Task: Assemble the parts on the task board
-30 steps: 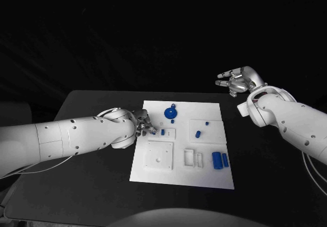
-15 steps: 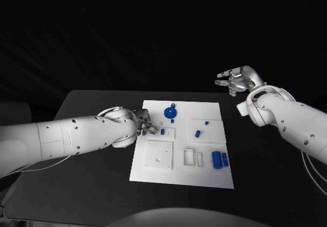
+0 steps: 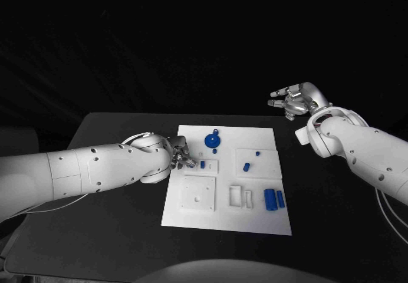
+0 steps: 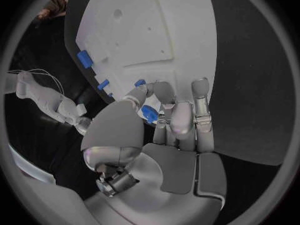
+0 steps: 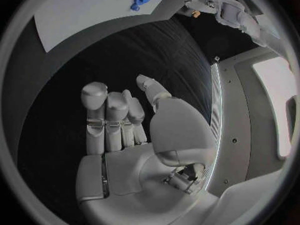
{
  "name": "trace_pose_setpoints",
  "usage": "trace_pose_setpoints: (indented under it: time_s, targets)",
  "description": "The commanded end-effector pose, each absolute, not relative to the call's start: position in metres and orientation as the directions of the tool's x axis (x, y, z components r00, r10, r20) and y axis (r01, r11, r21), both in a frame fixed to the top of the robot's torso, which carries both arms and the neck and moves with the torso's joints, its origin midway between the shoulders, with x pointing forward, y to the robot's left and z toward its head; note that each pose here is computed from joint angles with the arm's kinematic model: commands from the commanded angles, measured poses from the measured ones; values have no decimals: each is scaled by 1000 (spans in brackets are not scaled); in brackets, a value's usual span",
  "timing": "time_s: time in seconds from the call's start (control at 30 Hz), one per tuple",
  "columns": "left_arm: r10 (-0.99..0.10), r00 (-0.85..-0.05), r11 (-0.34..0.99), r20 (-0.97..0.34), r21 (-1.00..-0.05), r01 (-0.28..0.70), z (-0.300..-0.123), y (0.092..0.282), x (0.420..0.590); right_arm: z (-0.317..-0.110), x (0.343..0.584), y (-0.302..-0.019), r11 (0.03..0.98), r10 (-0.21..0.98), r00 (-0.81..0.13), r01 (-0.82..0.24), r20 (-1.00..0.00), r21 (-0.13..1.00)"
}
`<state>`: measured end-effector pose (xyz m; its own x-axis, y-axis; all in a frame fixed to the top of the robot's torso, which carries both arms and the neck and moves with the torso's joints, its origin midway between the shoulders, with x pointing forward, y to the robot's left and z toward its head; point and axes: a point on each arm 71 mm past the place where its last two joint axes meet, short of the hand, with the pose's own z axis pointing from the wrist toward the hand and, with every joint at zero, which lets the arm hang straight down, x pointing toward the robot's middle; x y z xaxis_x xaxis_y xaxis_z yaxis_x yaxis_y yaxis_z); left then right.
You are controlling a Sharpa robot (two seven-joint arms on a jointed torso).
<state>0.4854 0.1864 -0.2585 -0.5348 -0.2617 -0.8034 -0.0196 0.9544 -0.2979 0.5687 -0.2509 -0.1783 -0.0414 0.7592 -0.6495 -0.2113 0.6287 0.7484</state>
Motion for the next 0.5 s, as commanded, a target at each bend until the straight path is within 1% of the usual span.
trace_pose_setpoints:
  time_s: [0.03,0.5]
  targets:
    - [-207,-594,966,-777,-259,2,-269,183,479,-179,568,-249,626,758,-54,-219,-650,748]
    - [-211,-565,969,-797,-247,-13,-269,190,484,-179,568,-250,630,757,-47,-212,-652,747]
